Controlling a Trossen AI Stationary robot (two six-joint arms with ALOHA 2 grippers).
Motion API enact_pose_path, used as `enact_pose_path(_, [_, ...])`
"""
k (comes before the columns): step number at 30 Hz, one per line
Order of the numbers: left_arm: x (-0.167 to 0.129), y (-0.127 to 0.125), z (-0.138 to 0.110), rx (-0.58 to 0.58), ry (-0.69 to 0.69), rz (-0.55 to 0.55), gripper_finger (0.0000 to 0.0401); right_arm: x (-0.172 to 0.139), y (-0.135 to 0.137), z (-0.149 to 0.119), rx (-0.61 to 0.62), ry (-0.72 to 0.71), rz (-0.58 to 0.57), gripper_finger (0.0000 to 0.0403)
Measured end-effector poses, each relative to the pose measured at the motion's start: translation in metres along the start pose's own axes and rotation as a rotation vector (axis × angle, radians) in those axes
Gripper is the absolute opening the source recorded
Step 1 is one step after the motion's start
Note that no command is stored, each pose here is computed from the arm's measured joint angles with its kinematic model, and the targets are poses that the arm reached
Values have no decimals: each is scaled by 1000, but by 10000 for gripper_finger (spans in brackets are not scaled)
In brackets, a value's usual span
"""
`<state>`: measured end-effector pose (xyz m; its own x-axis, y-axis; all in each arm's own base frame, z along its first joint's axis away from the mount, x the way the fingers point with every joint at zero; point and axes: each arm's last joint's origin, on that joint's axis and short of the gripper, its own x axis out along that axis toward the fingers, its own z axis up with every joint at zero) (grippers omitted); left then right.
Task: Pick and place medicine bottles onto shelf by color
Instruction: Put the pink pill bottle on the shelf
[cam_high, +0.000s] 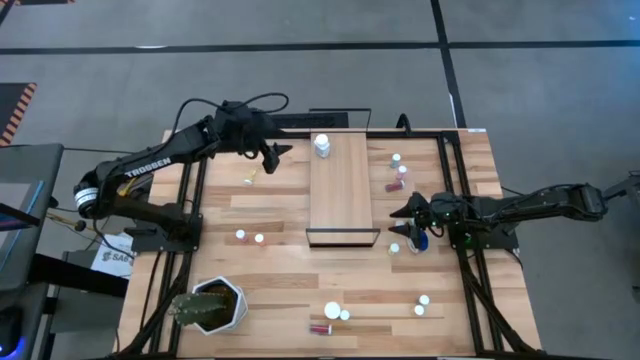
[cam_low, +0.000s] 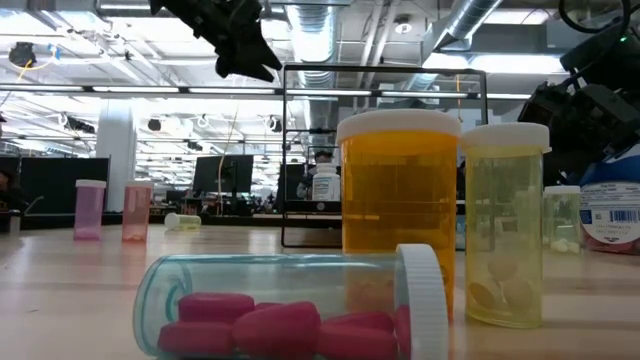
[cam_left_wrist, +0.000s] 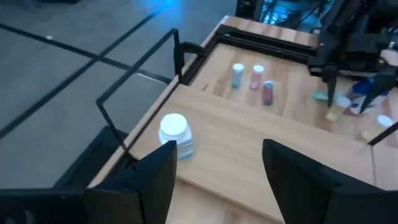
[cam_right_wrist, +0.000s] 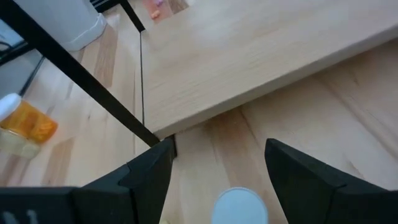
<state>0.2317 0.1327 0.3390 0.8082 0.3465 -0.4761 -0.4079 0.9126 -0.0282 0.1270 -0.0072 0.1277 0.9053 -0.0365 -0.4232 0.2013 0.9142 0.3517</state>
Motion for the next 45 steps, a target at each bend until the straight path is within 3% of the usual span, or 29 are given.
enact_pose_path(6, [0,-6,0,-25,3,-41,224,-1,5,14,36,-146,46,279])
enact_pose_path(10, [1,-7,0,-23,3,-46,224,-6,10,32,-51,-361,30,279])
enact_pose_path(18, [1,-7,0,-24,3,-45,224,-25,22,61,-47,-731,159,279])
enact_pose_path(25, [1,-7,0,-24,4,-45,224,-31,22,72,-3,-832,84,279])
enact_pose_path(29, [1,-7,0,-24,4,-45,224,-31,24,91,24,-787,36,279])
enact_pose_path(32, [1,-7,0,-24,4,-45,224,-30,21,106,53,-674,-113,279])
enact_pose_path(38, [1,-7,-2,-34,27,-45,224,-42,0,116,357,-401,-530,279])
enact_pose_path(42, [0,-7,-3,-29,30,-45,224,-50,-12,113,564,-289,-663,279])
enact_pose_path(45, [1,-7,-3,-27,28,-44,224,-47,-20,112,636,-246,-679,279])
